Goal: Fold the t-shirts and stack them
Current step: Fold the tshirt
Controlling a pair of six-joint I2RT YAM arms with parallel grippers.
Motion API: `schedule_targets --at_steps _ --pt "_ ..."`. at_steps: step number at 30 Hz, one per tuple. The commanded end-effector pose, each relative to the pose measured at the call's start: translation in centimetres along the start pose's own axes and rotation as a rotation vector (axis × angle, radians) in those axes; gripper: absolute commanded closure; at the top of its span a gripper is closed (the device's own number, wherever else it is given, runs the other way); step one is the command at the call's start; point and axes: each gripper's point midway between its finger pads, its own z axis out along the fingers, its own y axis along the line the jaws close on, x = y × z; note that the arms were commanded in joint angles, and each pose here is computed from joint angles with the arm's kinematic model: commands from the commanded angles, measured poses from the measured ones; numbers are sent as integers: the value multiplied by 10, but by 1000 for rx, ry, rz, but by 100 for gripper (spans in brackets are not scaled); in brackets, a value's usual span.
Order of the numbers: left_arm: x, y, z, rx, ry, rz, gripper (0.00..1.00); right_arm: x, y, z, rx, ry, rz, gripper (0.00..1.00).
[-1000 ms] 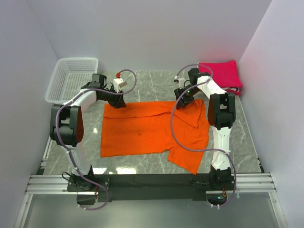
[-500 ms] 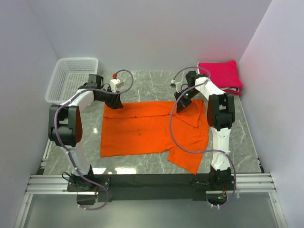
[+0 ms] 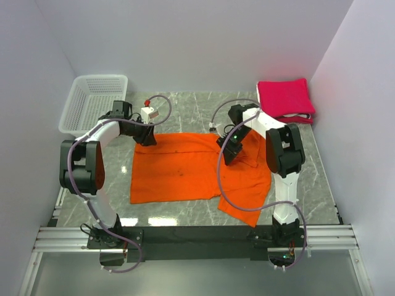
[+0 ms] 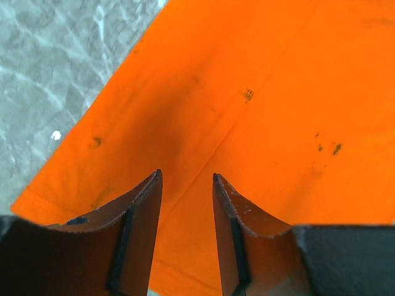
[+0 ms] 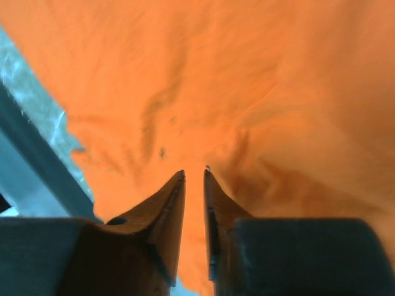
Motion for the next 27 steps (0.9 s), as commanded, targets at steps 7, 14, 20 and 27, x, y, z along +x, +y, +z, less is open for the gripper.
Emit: schedule_targets --at_steps 7,14,20,27 --pt "-4 24 -5 -114 19 -64 55 -24 -33 -77 103 -151 65 63" --pt "15 59 8 -249 85 -167 58 -5 -124 -90 472 -141 291 73" --pt "35 86 14 -355 155 -236 59 20 -172 -101 672 -103 424 73" --pt "62 127 20 -478 259 -312 61 30 -209 -103 766 -37 504 70"
